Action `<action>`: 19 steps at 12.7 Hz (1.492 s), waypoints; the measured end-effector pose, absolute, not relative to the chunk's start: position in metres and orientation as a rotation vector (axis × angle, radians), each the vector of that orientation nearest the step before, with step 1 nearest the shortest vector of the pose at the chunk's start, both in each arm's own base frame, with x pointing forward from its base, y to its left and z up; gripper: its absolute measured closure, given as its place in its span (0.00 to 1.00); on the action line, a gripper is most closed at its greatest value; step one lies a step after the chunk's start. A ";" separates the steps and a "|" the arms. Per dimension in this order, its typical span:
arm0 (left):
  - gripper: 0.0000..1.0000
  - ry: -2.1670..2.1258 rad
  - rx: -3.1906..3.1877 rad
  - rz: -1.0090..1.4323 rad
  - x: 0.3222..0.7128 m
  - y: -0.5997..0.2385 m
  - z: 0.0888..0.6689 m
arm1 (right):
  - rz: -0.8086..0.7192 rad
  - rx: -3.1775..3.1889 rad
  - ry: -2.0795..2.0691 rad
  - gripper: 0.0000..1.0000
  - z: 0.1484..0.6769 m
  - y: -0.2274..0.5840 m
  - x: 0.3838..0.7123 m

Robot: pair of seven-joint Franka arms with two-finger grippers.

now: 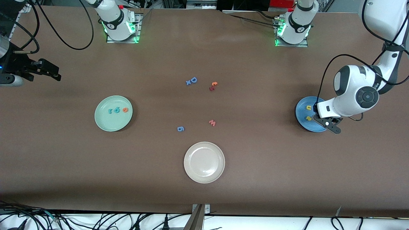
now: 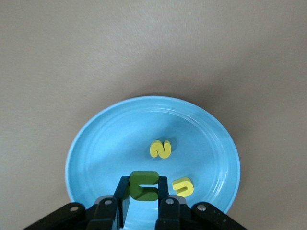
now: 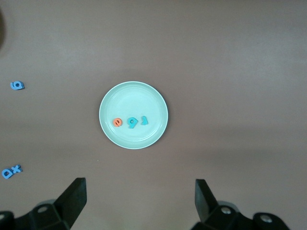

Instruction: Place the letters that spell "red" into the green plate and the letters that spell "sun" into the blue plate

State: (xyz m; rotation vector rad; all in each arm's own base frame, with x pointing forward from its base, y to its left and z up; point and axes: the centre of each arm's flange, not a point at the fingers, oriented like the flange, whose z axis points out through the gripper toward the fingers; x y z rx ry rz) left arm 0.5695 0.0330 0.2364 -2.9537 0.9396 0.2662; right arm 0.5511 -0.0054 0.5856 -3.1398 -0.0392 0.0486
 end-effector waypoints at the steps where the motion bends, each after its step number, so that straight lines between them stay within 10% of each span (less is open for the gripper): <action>1: 0.73 0.942 -2.955 0.264 0.569 0.033 0.232 | 0.049 -3.140 -0.039 0.00 0.586 -0.005 0.551; 12: 0.57 0.940 -2.954 0.228 0.575 0.034 0.235 | 0.049 -3.140 -0.040 0.00 0.586 -0.005 0.551; 19: 0.00 0.731 -3.022 0.046 0.575 -0.019 0.425 | 0.042 -3.140 -0.054 0.00 0.587 -0.001 0.551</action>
